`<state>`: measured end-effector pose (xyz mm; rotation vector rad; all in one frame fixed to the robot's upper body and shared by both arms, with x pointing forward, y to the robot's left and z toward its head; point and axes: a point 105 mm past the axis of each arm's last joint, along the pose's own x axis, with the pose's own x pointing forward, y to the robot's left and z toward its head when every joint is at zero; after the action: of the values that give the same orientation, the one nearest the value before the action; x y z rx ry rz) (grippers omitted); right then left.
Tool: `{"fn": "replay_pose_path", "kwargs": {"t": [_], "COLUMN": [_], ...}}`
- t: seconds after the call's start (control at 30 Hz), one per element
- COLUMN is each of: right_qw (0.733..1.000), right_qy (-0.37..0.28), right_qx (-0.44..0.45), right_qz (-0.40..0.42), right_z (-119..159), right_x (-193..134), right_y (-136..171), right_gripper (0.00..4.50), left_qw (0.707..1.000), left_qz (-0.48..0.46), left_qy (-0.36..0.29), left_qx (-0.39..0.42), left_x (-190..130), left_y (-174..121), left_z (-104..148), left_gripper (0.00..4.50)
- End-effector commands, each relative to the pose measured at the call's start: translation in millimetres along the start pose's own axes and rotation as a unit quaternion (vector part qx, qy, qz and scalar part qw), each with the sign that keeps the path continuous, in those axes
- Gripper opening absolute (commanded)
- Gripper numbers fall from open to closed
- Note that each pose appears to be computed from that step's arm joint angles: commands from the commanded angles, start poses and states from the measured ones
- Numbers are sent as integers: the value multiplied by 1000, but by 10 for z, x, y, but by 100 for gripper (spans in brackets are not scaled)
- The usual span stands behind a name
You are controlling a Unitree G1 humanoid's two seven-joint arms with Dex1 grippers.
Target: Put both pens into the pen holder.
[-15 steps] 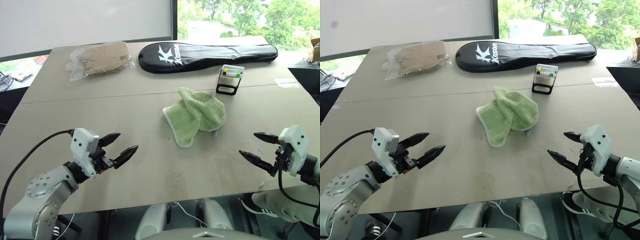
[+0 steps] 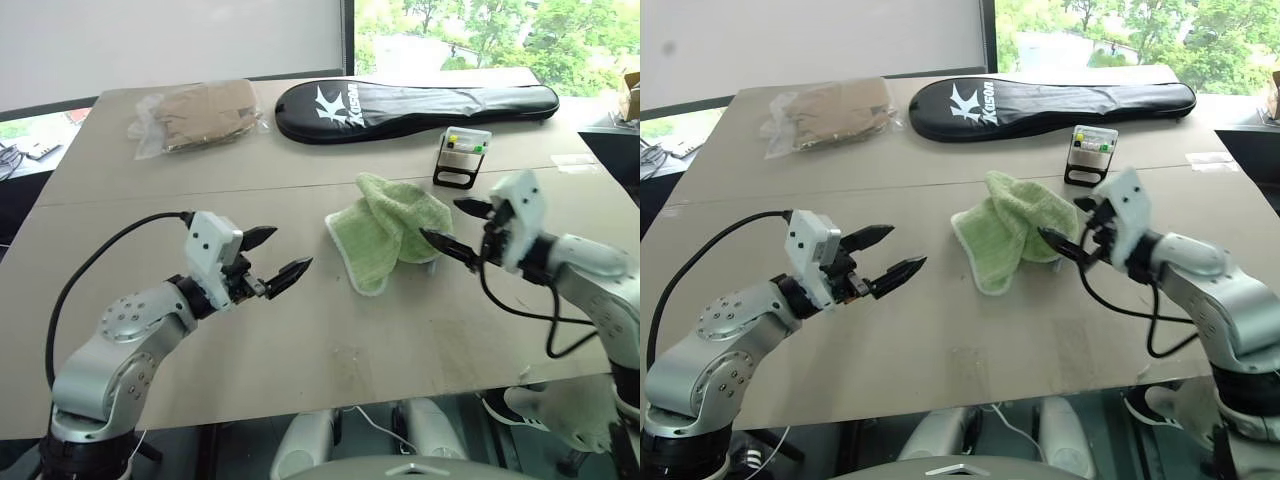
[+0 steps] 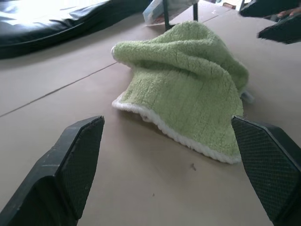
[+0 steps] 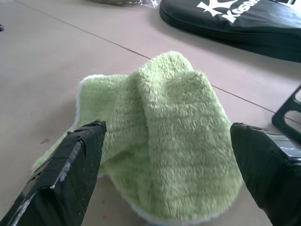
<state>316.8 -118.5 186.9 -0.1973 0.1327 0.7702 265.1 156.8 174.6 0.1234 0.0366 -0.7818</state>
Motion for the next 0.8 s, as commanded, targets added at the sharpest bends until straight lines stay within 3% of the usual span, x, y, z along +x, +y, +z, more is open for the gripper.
{"fn": "replay_pose_path", "kwargs": {"t": [0.03, 0.2, 0.37, 0.47, 0.57, 0.7, 0.8], "right_qw": [1000, 997, 992, 993, 995, 998, 998], "right_qy": [13, 59, 118, 120, 92, 23, -39], "right_qx": [-14, 34, 38, 2, -33, -64, -36], "right_qz": [12, 21, 33, 11, -3, 0, 33], "right_z": [42, -12, -276, -330, -226, 113, 410], "right_x": [273, 694, 940, 990, 993, 884, 715], "right_y": [64, 104, 144, 60, 8, 28, 134], "right_gripper": [450, 450, 450, 359, 208, 18, 4], "left_qw": [998, 997, 998, 998, 998, 999, 999], "left_qz": [-51, -75, -67, -60, -49, -41, -34], "left_qy": [-15, -10, -10, -14, -19, -15, -21], "left_qx": [27, 26, 19, 19, 18, 15, 12], "left_x": [-25, -50, -78, -81, -89, -114, -104], "left_y": [-156, -225, -237, -241, -230, -233, -217], "left_z": [98, 111, 87, 108, 128, 88, 102], "left_gripper": [447, 447, 447, 450, 450, 450, 450]}}
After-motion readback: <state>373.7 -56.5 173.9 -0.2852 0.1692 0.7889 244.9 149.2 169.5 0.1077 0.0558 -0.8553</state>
